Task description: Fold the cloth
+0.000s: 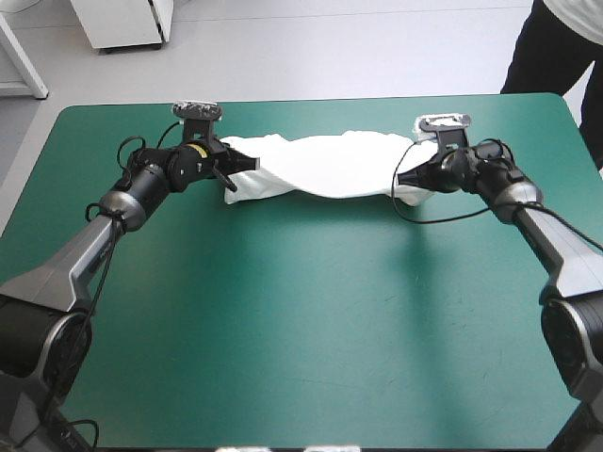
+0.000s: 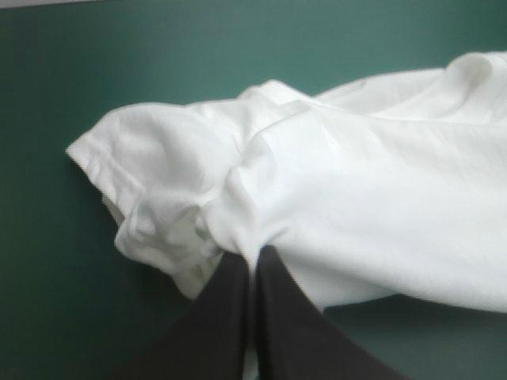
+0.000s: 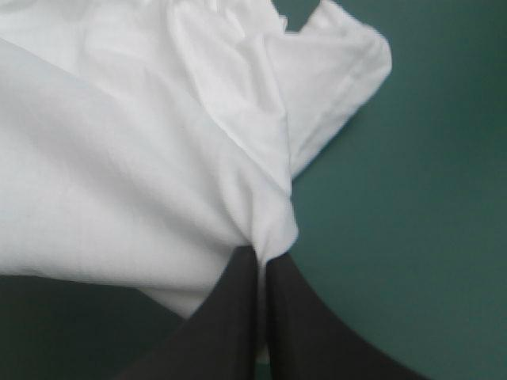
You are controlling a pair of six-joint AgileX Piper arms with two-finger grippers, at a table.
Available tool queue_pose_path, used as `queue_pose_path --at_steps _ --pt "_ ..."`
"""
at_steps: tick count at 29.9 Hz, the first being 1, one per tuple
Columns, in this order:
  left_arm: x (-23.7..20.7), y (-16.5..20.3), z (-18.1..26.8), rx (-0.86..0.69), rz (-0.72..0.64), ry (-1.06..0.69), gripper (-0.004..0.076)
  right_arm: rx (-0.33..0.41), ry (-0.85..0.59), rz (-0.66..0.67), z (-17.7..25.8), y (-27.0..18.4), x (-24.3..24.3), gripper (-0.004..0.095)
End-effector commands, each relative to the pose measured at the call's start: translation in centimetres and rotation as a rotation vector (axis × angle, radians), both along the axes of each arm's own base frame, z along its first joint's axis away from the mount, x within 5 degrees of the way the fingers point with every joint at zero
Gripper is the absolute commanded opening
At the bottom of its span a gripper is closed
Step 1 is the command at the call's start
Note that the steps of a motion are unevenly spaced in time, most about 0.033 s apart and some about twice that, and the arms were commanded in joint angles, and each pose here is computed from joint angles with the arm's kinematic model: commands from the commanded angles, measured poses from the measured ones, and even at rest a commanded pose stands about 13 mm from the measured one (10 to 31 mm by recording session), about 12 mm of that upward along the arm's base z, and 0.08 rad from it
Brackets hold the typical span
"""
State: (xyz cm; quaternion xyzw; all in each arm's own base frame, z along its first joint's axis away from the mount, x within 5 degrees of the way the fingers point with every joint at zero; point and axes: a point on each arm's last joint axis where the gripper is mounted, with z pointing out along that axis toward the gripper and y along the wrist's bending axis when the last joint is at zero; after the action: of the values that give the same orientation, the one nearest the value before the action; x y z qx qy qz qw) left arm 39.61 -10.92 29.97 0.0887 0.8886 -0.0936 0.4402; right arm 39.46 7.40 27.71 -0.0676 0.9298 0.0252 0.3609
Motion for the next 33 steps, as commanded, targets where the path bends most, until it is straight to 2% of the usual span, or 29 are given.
queue_pose_path --at_steps 1,7,13,20,28,30,32,33 --pt "-3.3 0.4 2.8 -0.057 0.01 -0.126 -0.001 0.021 -0.104 0.007 2.4 -0.5 -3.0 -0.0017" --pt "-8.9 0.7 -0.3 -0.071 0.006 0.004 -0.001 0.039 0.002 -0.008 -0.3 -1.2 -7.7 -0.0017" --pt "-14.1 0.1 -3.2 -0.044 -0.055 0.152 -0.001 0.103 0.1 -0.042 -2.1 -1.6 -11.6 -0.0017" --pt "-17.1 0.2 -5.3 -0.042 -0.045 0.307 -0.001 0.103 0.17 -0.046 -2.4 -2.1 -14.6 -0.0016" --pt "-17.8 0.1 -5.3 -0.038 -0.055 0.319 -0.0009 0.135 0.177 -0.056 -2.4 -2.2 -15.9 -0.0015" --pt "-17.8 0.1 -5.1 -0.05 -0.041 0.329 0.0003 0.131 0.188 -0.049 -2.4 -2.2 -16.0 0.0025" --pt "-17.8 0.1 -5.0 -0.042 -0.044 0.344 0.0064 0.124 0.222 -0.046 -2.4 -2.2 -16.2 0.0143" --pt "-17.9 0.1 -4.8 -0.038 -0.046 0.357 0.0118 0.119 0.25 -0.045 -2.4 -2.2 -16.4 0.0237"
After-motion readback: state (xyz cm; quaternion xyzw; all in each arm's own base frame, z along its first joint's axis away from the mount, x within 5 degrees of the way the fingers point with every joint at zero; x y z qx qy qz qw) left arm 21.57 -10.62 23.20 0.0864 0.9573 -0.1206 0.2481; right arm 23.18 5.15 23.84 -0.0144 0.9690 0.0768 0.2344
